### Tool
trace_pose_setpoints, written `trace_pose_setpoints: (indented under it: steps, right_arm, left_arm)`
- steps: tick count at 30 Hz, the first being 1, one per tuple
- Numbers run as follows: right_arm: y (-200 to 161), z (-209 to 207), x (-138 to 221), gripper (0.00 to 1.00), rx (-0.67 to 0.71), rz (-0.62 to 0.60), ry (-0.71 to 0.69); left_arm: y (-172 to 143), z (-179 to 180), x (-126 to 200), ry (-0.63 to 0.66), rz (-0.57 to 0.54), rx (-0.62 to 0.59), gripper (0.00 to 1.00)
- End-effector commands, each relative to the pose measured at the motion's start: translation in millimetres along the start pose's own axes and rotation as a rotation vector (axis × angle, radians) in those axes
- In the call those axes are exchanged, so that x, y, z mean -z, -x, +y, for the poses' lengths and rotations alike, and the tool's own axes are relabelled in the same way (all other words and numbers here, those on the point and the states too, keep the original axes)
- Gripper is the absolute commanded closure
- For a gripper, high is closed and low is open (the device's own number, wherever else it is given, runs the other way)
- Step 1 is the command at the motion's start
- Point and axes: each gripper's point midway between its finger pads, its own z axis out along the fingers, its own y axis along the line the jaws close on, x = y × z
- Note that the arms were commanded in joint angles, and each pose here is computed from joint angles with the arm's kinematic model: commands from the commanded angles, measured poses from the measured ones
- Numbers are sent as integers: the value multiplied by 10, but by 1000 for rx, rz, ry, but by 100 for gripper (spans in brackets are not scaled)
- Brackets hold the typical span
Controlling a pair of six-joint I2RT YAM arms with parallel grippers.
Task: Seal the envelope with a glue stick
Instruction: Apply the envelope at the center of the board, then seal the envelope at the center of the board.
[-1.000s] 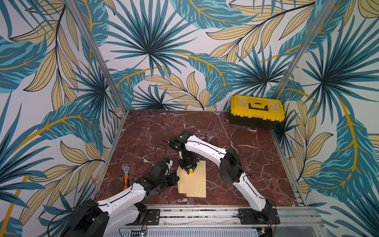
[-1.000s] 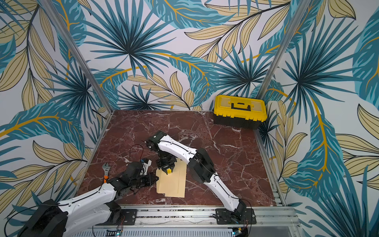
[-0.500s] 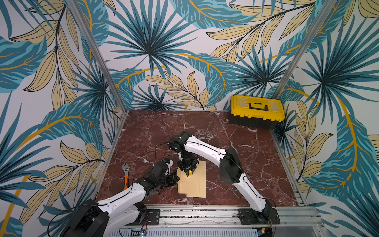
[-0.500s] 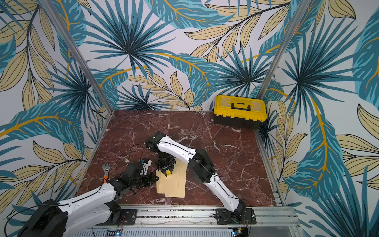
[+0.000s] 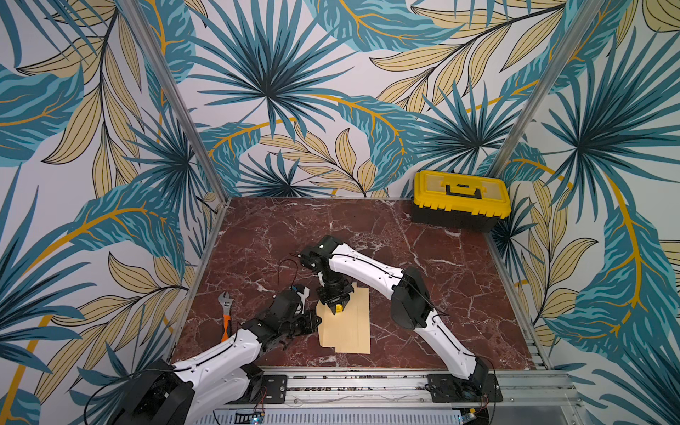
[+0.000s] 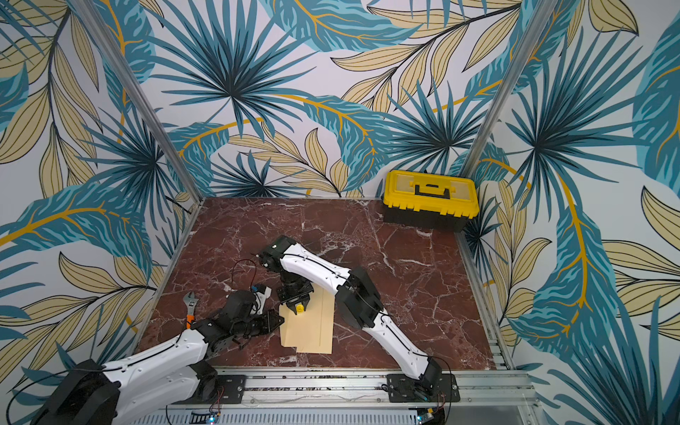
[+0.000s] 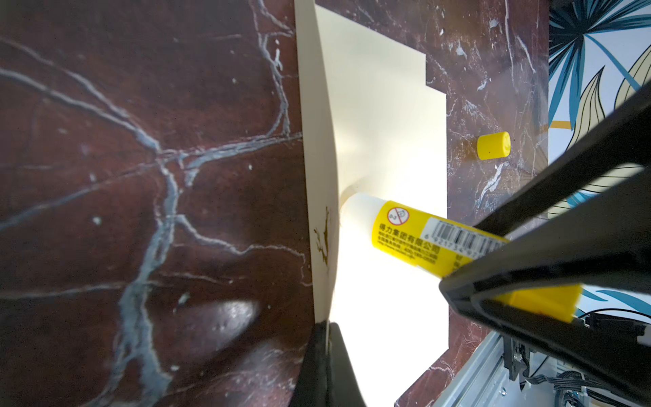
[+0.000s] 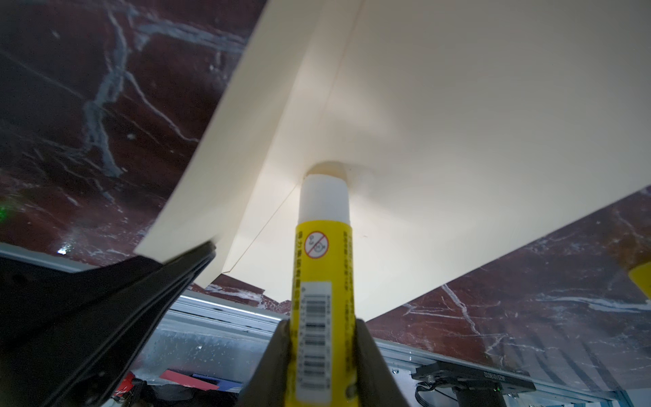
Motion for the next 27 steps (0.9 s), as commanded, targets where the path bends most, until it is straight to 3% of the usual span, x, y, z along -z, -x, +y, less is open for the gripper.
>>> trace_pose_setpoints:
  steps: [1,15,27]
  right_arm:
    - [423,-251,-523,100,-54,-43,-131]
    - [638,-219,-365,100,-67,-153,-102]
    - [571,-107,748,100,-99,-406,130]
  left_arm:
    - [-91,73,17,16,25,-6,100]
    - [-98,131,94,51,9,-1,100]
    - [9,317,341,234,-33,6,100]
